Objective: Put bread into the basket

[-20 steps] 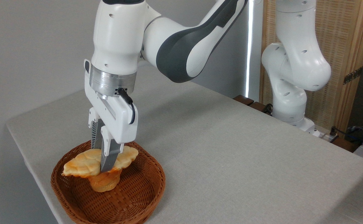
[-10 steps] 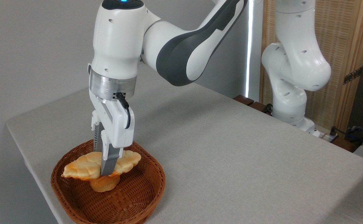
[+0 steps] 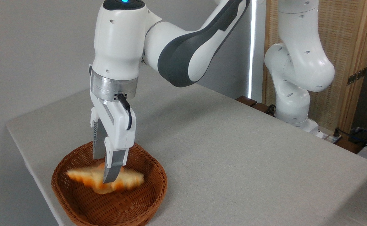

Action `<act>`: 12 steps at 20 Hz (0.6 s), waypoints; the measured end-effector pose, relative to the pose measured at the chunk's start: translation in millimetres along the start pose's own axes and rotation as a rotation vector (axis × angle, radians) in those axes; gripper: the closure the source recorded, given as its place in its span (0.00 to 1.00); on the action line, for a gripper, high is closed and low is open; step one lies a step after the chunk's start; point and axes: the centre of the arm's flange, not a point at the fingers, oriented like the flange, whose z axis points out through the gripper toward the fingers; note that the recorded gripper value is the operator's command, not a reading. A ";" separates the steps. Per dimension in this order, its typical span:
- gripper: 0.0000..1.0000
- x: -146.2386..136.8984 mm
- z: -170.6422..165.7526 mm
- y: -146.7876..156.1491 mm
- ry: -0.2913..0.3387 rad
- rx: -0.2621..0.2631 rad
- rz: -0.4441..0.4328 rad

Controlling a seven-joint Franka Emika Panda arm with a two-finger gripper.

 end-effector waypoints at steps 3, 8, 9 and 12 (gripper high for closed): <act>0.00 0.1 -0.2 0.0 0.000 -0.001 -0.001; 0.00 2.9 -2.2 2.8 0.000 -0.011 -0.071; 0.00 4.6 -4.1 5.3 -0.004 -0.023 -0.100; 0.00 7.3 -11.8 14.7 -0.032 -0.084 -0.155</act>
